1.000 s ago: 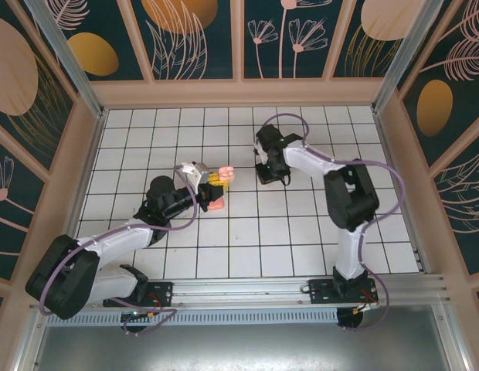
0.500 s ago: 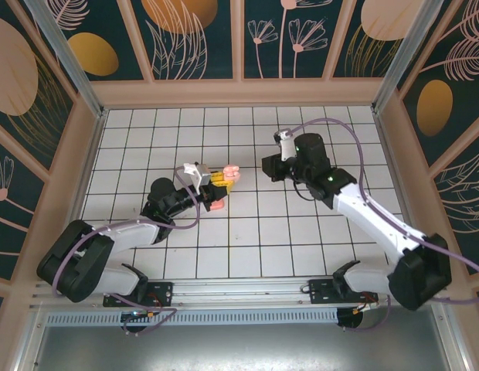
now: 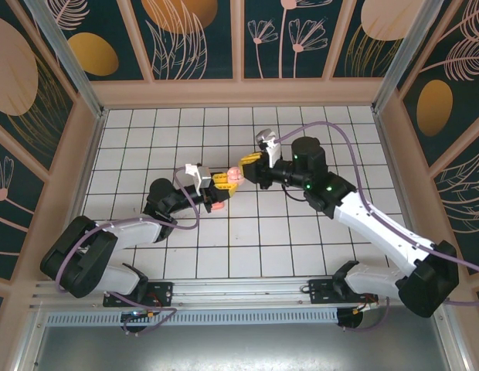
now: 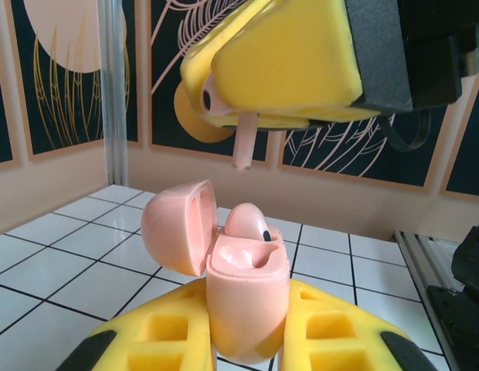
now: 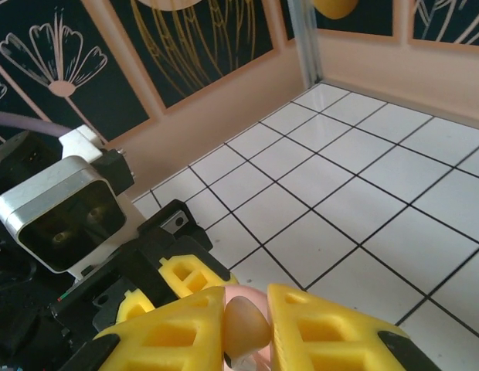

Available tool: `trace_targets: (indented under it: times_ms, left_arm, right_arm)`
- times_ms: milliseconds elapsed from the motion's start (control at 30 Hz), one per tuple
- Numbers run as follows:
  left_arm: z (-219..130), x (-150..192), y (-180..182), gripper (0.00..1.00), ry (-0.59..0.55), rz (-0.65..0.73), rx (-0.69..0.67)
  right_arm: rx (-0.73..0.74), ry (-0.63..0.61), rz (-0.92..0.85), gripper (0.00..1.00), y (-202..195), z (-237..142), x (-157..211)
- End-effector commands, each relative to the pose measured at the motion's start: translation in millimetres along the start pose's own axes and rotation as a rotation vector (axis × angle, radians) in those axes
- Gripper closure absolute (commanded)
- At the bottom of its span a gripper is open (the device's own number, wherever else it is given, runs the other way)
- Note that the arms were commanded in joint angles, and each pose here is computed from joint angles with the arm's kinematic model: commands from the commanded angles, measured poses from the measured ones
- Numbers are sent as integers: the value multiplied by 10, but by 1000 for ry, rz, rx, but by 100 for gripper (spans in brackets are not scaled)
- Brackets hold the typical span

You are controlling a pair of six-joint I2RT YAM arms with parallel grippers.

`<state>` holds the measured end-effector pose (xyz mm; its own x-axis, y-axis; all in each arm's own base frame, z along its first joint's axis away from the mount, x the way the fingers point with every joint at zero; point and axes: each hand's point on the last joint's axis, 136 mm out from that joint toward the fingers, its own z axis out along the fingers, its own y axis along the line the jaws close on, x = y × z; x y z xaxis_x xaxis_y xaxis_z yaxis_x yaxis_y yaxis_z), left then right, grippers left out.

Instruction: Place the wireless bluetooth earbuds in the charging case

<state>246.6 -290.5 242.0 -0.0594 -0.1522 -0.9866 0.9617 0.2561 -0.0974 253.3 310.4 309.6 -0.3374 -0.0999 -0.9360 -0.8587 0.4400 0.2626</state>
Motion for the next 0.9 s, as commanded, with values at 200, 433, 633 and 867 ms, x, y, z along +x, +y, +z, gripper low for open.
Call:
trace_targets:
  times_ms: [200, 433, 633, 867]
  left_arm:
    - [11, -268, -97, 95, -58, 33, 34]
    - [21, -276, -62, 95, -56, 18, 20]
    - [34, -295, -54, 95, -60, 8, 19]
    - [25, -335, -57, 95, -70, 4, 16]
  right_arm:
    - [-120, -7, -109, 81, 233, 67, -172]
    - [-146, 2, -121, 81, 293, 50, -151]
    - [-152, 20, -125, 81, 307, 71, -92]
    - [-150, 50, -128, 81, 294, 117, -17]
